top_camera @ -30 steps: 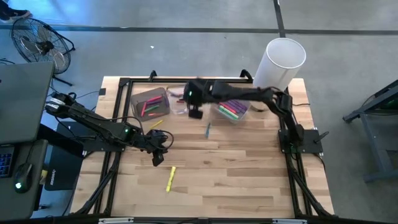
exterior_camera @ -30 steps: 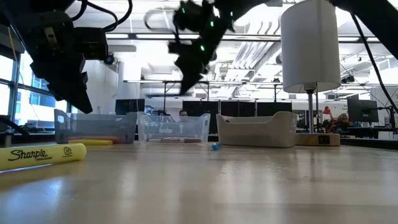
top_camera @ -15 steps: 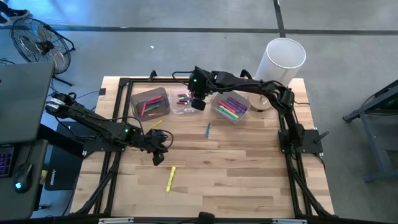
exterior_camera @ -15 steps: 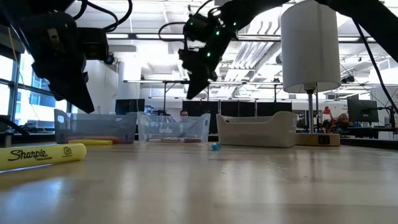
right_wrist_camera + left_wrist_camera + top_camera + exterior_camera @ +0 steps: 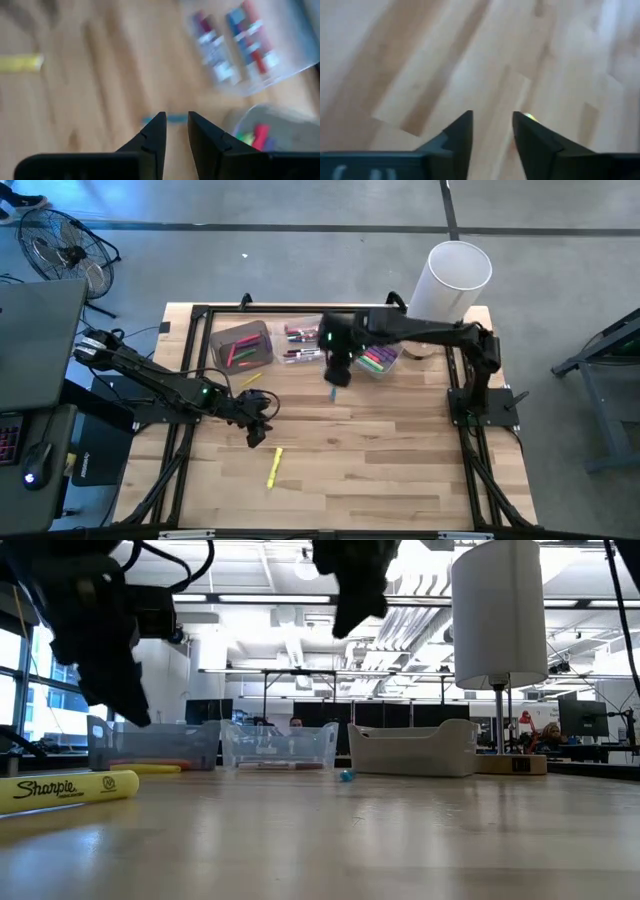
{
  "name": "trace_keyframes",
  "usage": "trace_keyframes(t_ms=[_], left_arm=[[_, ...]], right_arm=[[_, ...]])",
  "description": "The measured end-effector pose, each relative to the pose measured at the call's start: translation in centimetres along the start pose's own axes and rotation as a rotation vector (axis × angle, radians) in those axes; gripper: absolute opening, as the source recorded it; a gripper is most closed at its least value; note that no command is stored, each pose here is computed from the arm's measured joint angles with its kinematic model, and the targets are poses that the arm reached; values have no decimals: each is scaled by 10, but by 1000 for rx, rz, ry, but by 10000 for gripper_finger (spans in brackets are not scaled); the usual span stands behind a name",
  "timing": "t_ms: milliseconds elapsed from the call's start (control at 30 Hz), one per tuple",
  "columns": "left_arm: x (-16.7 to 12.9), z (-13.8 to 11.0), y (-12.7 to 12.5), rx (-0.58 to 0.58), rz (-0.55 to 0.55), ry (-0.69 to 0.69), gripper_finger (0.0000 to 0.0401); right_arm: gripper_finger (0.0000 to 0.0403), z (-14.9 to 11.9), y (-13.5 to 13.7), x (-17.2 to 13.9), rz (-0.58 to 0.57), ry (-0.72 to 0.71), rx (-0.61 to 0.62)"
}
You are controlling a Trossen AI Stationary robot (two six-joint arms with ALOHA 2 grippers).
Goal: Pick & Place Markers
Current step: Put the yellow pen into the black bin
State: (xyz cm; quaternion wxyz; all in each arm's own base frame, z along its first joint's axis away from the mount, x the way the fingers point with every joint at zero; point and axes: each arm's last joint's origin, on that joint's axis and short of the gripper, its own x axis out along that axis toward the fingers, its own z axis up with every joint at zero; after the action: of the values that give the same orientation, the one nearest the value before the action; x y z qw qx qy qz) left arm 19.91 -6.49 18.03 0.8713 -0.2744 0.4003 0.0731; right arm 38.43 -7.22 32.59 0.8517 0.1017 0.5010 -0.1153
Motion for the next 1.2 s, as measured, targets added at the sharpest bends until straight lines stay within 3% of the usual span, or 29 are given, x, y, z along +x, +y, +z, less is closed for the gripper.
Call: trace_keyframes(t_ms=[100, 267, 433, 600, 767, 933, 1200], left_arm=[[2, 1, 2, 2, 62, -58, 171], [-2, 8, 1, 24, 146, -101, 194], [-23, 25, -7, -104, 343, -180, 195], [-34, 28, -2, -466, 452, -292, 195], [-31, 10, 14, -775, 561, -290, 195], [-19, 0, 25, -907, 648, -320, 195], [3, -2, 45, -953, 862, -325, 195]], right_arm=[[63, -14, 32, -2, 14, 88, -73], [45, -44, 79, 7, -96, 112, -131], [23, -95, 104, 28, -76, 27, -78], [5, -146, 100, 44, 37, -77, 82], [2, -181, 85, 46, 168, -171, 182], [1, -201, 69, 36, 220, -259, 195], [2, -214, 51, 18, 243, -343, 136]])
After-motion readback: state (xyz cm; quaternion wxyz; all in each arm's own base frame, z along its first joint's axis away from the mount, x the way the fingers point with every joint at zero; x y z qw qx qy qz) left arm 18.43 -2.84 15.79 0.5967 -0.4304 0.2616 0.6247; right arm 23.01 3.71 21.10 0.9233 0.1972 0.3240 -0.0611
